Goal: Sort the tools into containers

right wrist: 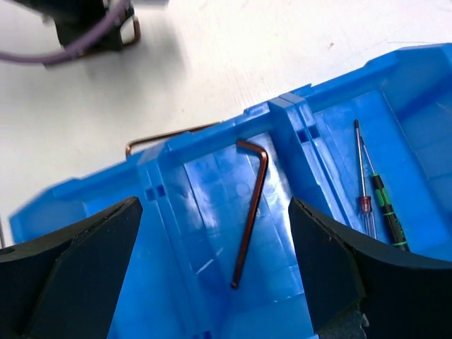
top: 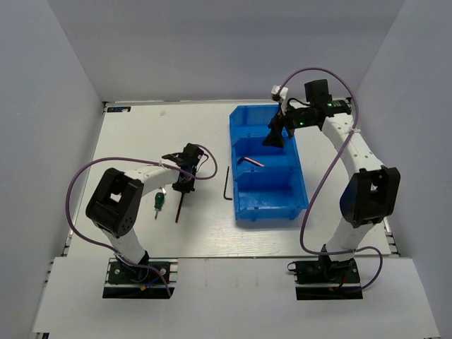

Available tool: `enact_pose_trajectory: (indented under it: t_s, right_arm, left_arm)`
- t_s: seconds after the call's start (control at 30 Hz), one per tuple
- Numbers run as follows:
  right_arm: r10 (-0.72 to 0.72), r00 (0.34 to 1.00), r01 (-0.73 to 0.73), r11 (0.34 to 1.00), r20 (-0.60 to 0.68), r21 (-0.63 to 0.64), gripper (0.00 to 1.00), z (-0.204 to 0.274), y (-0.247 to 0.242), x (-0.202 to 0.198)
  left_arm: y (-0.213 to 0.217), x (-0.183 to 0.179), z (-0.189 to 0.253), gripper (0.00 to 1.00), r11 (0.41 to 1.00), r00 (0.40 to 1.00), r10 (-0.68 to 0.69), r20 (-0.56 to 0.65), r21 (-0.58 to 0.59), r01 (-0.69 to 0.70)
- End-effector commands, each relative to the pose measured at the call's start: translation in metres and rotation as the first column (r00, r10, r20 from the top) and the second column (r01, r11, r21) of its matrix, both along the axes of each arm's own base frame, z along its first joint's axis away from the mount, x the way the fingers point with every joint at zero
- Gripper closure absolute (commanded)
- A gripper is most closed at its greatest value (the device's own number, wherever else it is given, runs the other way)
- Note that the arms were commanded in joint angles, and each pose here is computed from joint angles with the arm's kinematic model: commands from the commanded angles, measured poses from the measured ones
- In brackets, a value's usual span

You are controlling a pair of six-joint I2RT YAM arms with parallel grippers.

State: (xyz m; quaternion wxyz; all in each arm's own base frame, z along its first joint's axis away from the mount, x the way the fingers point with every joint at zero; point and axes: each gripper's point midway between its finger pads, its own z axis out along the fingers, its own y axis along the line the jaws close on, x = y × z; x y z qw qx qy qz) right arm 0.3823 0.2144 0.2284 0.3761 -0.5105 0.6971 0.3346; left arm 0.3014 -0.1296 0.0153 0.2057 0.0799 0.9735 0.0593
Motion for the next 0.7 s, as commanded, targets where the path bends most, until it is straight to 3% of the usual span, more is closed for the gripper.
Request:
enact_pose_trajectory:
  t_s: [0.0,0.07,0.1,0.17,0.2,0.3,0.4,0.43,0.47,0.6,0.67]
  right_arm:
    - [-0.046,0.997,0.052,0.993,-0.067,0.104,0.10,0.018,-0.006,-0.008]
    - [-0.048,0.997,0.055,0.992,-0.067,0.111,0.10,0.020,-0.011,-0.013]
    - [-0.050,0.996,0.058,0.993,-0.078,0.101,0.10,0.016,-0.017,-0.018]
    - [-0.059,0.994,0.067,0.994,-0.093,0.087,0.10,0.009,-0.023,-0.022]
    - [-0.065,0.993,0.074,0.993,-0.101,0.087,0.10,0.008,-0.026,-0.026]
    - [-0.077,0.990,0.089,0.991,-0.116,0.096,0.18,0.005,-0.034,-0.029]
    - [-0.072,0.990,0.087,0.989,-0.125,0.119,0.53,0.006,-0.041,-0.033]
    - [-0.060,0.988,0.078,0.989,-0.145,0.128,0.85,0.006,-0.040,-0.038]
    - [-0.064,0.988,0.083,0.987,-0.144,0.134,0.99,0.008,-0.043,-0.037]
    - [-0.074,0.985,0.097,0.984,-0.153,0.149,1.00,0.011,-0.052,-0.040]
    - [-0.066,0.988,0.088,0.984,-0.142,0.157,1.00,0.014,-0.055,-0.043]
  left_arm:
    - [-0.034,-0.004,-0.004,1.00,0.988,0.994,-0.106,-0.039,-0.120,0.101]
    - [-0.058,0.013,0.031,1.00,0.963,0.984,-0.161,0.072,-0.205,0.173]
    - [-0.085,0.027,0.057,1.00,0.928,0.967,-0.202,0.156,-0.285,0.240]
    - [-0.109,0.042,0.094,1.00,0.878,0.927,-0.256,0.274,-0.335,0.341]
    - [-0.128,0.051,0.123,1.00,0.828,0.895,-0.282,0.345,-0.384,0.409]
    - [-0.167,0.074,0.183,1.00,0.730,0.785,-0.336,0.521,-0.383,0.566]
    - [-0.194,0.092,0.205,1.00,0.677,0.703,-0.393,0.592,-0.331,0.657]
    - [-0.198,0.096,0.206,1.00,0.665,0.687,-0.410,0.599,-0.320,0.675]
    - [-0.210,0.099,0.196,1.00,0.639,0.661,-0.452,0.599,-0.300,0.709]
    - [-0.254,0.098,0.197,1.00,0.431,0.500,-0.574,0.649,-0.281,0.858]
    - [-0.269,0.102,0.200,1.00,0.377,0.437,-0.578,0.689,-0.249,0.892]
